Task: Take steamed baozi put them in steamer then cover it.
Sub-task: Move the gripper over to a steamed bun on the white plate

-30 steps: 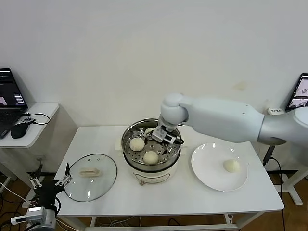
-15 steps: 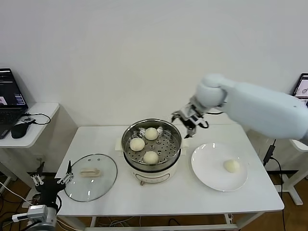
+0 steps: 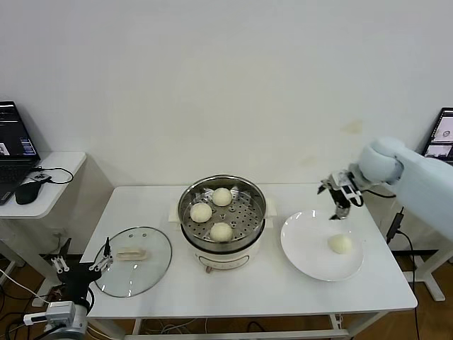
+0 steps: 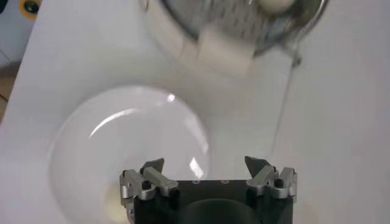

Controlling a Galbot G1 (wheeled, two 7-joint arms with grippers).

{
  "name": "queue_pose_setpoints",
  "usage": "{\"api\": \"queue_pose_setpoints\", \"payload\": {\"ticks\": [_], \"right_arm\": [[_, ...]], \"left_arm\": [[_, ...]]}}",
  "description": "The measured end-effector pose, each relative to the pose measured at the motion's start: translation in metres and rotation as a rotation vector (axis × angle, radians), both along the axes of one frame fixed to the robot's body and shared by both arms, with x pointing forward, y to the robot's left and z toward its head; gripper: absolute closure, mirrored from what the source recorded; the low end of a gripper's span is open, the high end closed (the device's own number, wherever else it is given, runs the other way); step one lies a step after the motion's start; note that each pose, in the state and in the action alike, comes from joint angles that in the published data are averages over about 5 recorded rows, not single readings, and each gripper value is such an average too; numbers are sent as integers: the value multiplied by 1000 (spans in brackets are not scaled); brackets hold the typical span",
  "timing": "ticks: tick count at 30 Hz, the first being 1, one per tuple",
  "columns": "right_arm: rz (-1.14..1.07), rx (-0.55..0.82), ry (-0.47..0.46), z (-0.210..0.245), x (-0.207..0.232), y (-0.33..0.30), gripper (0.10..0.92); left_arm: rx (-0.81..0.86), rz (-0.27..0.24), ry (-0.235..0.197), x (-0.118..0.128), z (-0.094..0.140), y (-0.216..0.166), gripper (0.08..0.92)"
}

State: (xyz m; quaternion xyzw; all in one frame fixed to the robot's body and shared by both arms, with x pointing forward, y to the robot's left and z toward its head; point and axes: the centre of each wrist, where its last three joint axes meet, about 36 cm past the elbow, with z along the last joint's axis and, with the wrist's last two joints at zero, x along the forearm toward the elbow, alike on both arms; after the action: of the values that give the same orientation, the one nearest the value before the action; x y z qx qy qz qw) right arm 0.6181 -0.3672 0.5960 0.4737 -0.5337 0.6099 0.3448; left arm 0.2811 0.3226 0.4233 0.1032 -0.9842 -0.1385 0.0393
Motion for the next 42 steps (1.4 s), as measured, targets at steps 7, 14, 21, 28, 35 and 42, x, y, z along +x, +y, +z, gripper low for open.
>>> {"api": "queue_pose_setpoints", "payload": {"ticks": [7, 14, 21, 28, 35, 42], "right_arm": [[-76, -14, 37, -42, -7, -31, 200], [-117, -26, 66, -78, -10, -44, 199], [-137, -38, 76, -104, -8, -47, 200], [-156, -52, 87, -127, -5, -47, 200], [-166, -55, 91, -145, -2, -45, 236], [-172, -50, 83, -151, 2, -42, 292]], "left_arm": [[5, -2, 5, -3, 1, -1, 177], [8, 3, 7, -5, 0, -1, 177], [8, 5, 7, -4, 1, 0, 177], [6, 8, 9, -2, -2, 1, 177], [3, 10, 13, -1, -4, 1, 177], [2, 12, 14, -1, -5, 2, 177]]}}
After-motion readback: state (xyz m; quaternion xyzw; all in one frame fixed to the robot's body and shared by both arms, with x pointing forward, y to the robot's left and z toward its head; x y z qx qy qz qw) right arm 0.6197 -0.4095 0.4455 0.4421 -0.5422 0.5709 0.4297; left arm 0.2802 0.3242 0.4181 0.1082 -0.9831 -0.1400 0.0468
